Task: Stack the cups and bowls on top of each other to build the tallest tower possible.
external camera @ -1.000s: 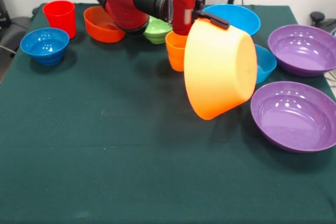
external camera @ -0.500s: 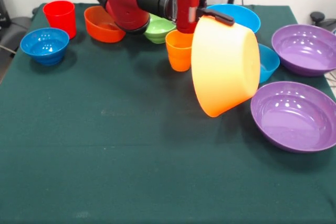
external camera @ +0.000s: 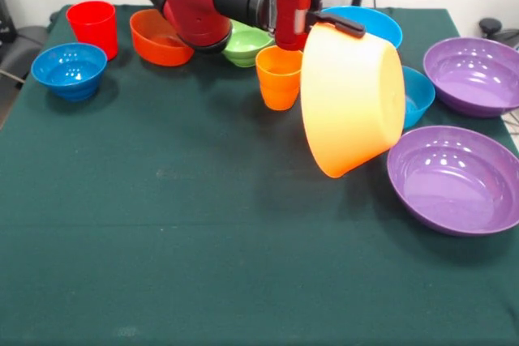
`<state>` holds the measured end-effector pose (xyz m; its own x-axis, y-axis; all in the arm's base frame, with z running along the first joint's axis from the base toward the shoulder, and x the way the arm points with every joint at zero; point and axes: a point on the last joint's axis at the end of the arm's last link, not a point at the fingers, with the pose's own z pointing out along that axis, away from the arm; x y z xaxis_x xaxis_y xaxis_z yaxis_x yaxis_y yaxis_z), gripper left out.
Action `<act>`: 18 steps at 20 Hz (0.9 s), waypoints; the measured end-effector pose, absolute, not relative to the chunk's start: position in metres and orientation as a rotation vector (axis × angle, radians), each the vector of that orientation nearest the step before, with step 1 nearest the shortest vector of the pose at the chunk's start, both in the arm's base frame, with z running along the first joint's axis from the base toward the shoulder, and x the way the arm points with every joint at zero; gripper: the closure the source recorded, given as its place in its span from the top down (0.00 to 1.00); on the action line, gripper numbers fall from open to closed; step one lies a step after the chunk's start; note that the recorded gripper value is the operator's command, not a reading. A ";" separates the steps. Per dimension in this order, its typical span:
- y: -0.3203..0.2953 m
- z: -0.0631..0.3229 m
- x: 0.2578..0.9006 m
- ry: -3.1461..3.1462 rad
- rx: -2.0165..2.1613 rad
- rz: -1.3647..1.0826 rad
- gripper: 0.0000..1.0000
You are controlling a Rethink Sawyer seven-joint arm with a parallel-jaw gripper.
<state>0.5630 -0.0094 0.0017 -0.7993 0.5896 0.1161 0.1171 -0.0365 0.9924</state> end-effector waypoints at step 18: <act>0.004 0.005 0.557 1.921 0.686 1.987 0.00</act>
